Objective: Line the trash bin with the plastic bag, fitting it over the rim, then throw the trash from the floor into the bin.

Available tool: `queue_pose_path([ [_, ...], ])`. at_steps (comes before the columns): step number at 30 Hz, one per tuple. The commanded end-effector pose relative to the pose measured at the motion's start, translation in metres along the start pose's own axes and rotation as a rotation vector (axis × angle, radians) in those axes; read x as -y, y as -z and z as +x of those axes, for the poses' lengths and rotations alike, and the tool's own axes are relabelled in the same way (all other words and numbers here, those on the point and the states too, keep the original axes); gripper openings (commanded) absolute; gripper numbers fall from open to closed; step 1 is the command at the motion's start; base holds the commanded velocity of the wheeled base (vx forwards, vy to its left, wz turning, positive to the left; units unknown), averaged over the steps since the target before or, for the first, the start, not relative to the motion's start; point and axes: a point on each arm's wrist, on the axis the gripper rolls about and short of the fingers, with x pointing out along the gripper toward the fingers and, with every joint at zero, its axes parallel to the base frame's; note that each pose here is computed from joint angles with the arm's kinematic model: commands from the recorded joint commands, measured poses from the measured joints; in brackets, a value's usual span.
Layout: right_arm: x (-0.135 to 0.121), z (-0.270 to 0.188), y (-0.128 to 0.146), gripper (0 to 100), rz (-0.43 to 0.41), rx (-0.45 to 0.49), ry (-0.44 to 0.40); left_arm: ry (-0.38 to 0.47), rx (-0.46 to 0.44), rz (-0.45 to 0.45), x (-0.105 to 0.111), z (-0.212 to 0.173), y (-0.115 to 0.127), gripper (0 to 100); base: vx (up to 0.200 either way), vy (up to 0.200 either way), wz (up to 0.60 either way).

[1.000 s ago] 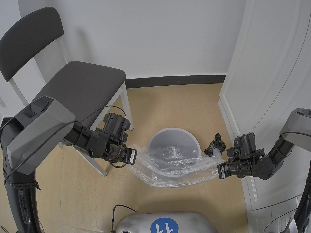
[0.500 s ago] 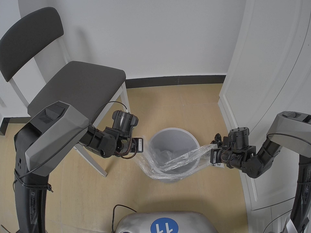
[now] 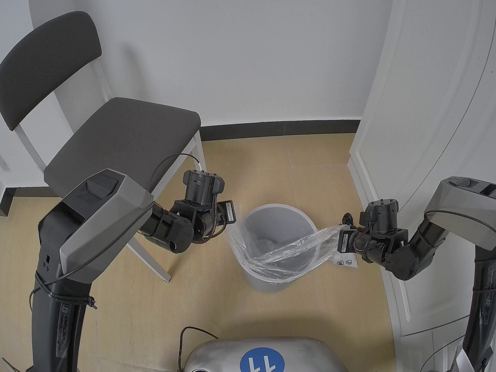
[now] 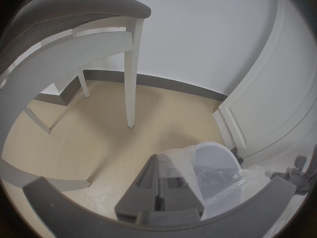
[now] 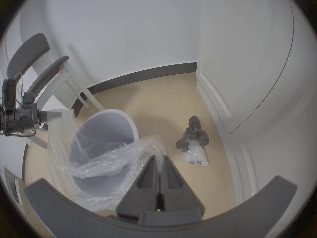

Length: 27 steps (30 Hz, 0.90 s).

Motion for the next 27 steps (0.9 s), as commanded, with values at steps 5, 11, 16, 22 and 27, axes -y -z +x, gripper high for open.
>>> queue_pose_path([
  [5, 0.003, -0.002, 0.000, 0, -0.006, -0.005, 0.007, -0.014, -0.034, 0.012, -0.003, 0.005, 0.011, 0, 0.000, 0.000, 0.00],
  [11, 0.004, -0.008, 0.013, 0, -0.067, -0.061, 0.011, -0.046, -0.098, 0.032, -0.006, 0.000, 0.011, 0, 0.000, 0.000, 0.00],
  [16, 0.007, -0.010, 0.023, 0, -0.119, -0.098, 0.018, -0.064, -0.157, 0.047, -0.008, -0.003, 0.015, 0, 0.000, 0.000, 0.00],
  [22, 0.013, -0.015, 0.033, 0, -0.194, -0.141, 0.028, -0.068, -0.181, 0.080, -0.010, -0.003, 0.022, 0, 0.000, 0.000, 0.00],
  [27, 0.018, -0.016, 0.047, 0, -0.266, -0.186, 0.031, -0.081, -0.219, 0.145, -0.016, -0.002, 0.032, 0, 0.000, 0.000, 0.00],
])
